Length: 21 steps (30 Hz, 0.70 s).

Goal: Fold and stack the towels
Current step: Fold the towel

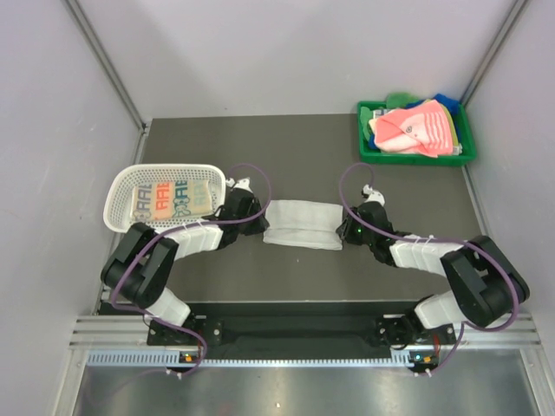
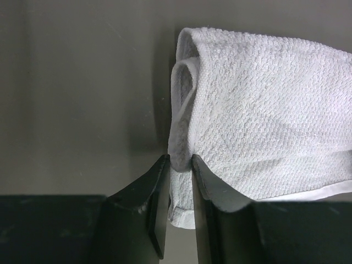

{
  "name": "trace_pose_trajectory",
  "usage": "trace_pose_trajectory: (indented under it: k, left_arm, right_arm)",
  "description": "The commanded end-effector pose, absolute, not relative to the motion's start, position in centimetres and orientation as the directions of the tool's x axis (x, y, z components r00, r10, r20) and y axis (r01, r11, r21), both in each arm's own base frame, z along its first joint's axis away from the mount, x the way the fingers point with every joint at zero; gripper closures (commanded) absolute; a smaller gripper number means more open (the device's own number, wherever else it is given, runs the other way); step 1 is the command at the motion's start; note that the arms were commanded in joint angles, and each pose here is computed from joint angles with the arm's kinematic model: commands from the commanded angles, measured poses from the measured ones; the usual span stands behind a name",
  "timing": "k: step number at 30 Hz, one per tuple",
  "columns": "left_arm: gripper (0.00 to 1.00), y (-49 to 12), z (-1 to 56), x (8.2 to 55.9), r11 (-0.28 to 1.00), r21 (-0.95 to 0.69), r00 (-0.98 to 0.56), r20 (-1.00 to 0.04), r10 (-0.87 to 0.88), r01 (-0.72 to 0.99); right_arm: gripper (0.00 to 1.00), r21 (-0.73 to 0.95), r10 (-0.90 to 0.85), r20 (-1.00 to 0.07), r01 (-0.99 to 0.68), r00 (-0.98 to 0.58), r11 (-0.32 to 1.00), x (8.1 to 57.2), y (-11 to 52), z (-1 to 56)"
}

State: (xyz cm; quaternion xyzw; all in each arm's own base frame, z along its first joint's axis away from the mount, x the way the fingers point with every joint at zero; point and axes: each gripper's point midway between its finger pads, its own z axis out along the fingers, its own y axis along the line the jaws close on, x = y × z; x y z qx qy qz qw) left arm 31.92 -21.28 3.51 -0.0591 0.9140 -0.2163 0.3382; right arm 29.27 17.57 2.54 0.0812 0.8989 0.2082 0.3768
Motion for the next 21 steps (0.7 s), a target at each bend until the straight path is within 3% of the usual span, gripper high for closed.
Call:
trace_pose_trajectory:
  k: [1, 13, 21]
  left_arm:
    - [0.73, -22.0, 4.7, 32.9, 0.894, -0.443, -0.747, -0.614, -0.254, 0.060]
    - [0.94, -22.4, 6.1, 34.2, 0.904, -0.419, -0.738, -0.636, -0.227, 0.083]
    - [1.00, -22.7, 6.9, 34.6, 0.904, -0.416, -0.734, -0.644, -0.216, 0.098]
  right_arm:
    - [0.76, 0.460, 0.325, -0.670, -0.030, -0.668, 0.887, 30.6, 18.7, 4.1]
    - [0.96, 0.437, 0.309, -0.700, -0.044, -0.644, 0.898, 31.2, 18.5, 6.0]
    - [0.96, 0.401, 0.278, -0.719, -0.054, -0.637, 0.915, 31.4, 18.1, 6.9]
